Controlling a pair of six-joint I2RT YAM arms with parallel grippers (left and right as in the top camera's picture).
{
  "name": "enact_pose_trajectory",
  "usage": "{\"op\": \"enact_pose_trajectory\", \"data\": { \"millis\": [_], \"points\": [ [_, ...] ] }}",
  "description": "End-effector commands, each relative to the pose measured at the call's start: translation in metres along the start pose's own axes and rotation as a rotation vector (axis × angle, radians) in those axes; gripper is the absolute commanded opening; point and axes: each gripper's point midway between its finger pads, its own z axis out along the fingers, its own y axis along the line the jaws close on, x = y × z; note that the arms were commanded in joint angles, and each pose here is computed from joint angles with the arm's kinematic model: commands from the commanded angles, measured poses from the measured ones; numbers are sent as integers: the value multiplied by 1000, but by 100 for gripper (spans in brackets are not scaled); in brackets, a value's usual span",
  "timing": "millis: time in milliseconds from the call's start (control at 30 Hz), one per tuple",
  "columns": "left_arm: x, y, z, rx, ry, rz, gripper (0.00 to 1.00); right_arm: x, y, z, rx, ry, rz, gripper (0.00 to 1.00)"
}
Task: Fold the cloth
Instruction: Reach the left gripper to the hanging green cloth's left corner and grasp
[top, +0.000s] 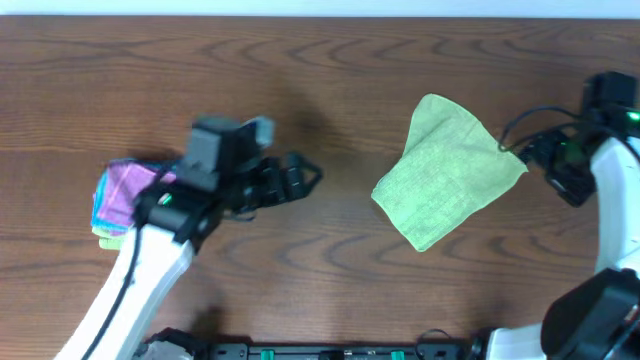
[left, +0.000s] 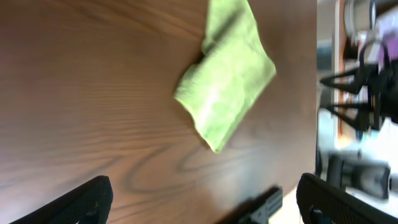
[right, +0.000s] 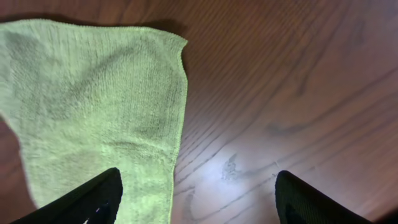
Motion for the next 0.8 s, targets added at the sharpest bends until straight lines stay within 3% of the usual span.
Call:
{"op": "enact_pose_trajectory", "data": {
  "millis": [0,167,267,533,767],
  "points": [
    [-1,-23,15,21,41,71,96,-5,5,-7,-143,37,9,79],
    [13,-55,39,140,116,133,96,-18,-6,-13,-280,57,81,79],
    [14,-62,49,141,112,65,95,-21,-12,-15,-312,59,81,79],
    [34,-61,95,50,166,-326,95,-29,-13,-14,-320,29,76,79],
    [46,-74,138,116,254,-439,95,-35,-9,-1,-345,20,63,79]
  ]
}}
